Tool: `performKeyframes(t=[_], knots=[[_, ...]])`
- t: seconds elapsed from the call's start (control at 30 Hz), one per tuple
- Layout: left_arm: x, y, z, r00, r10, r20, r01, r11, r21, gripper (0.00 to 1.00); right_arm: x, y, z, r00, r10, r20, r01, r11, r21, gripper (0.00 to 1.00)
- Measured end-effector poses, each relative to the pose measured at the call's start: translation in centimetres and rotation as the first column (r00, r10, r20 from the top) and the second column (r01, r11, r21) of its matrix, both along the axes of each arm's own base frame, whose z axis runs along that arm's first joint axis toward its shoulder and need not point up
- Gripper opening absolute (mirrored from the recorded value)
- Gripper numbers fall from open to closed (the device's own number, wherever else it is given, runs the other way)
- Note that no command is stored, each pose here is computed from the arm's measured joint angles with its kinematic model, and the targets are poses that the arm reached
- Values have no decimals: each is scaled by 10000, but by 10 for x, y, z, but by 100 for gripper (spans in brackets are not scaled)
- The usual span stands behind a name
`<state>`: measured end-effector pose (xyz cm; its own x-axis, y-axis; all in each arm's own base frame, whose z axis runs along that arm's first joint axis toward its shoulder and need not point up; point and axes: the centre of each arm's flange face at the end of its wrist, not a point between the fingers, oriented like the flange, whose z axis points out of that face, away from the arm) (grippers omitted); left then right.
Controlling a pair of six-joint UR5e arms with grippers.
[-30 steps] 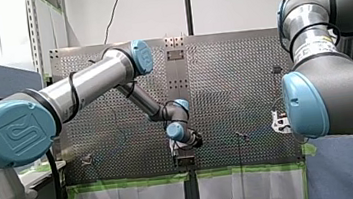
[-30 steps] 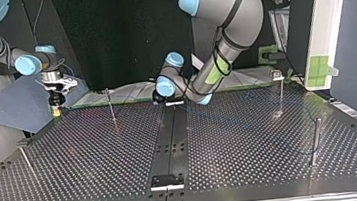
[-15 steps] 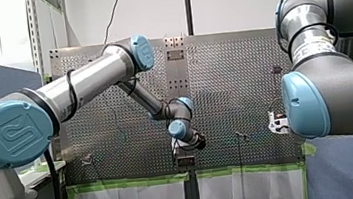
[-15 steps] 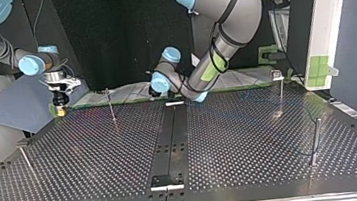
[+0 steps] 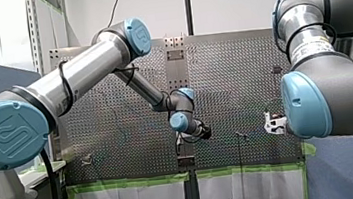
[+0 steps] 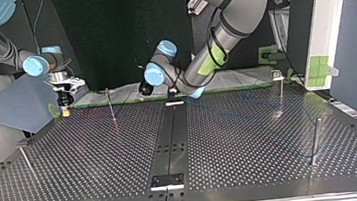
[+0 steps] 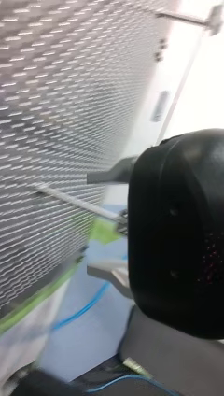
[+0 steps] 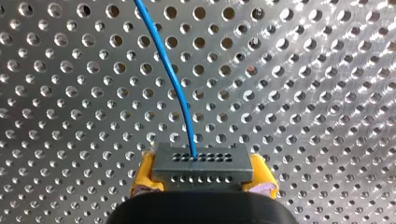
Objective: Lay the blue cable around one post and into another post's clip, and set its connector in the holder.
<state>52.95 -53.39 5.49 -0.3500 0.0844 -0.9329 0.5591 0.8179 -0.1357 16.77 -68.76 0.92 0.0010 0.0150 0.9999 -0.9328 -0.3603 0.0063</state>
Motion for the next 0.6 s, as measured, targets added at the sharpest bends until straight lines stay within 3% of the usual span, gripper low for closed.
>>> performKeyframes(t=[0.07, 0.27, 0.37, 0.5, 0.6], knots=[[-10, -7, 6, 9997, -232, 35, 233, 9995, -198, 93, 2, 1, -1, 10000, 25, -2, -25, 10000, 53, 0], [-45, -29, 4, 9949, -994, -145, 981, 9924, -746, 96, 3, 2, -1, 10000, 45, -2, -45, 9999, 153, 0], [-65, -38, -3, 9897, -1394, -323, 1357, 9859, -983, 96, 3, 2, -1, 10000, 47, -2, -47, 9998, 170, 0], [-95, -51, -17, 9791, -1938, -623, 1844, 9740, -1318, 98, 3, 2, -1, 10000, 49, -2, -49, 9998, 173, 0], [-108, -57, -27, 9759, -2049, -748, 1918, 9695, -1526, 98, 3, 2, -1, 10000, 49, -4, -49, 9999, 166, 0]])
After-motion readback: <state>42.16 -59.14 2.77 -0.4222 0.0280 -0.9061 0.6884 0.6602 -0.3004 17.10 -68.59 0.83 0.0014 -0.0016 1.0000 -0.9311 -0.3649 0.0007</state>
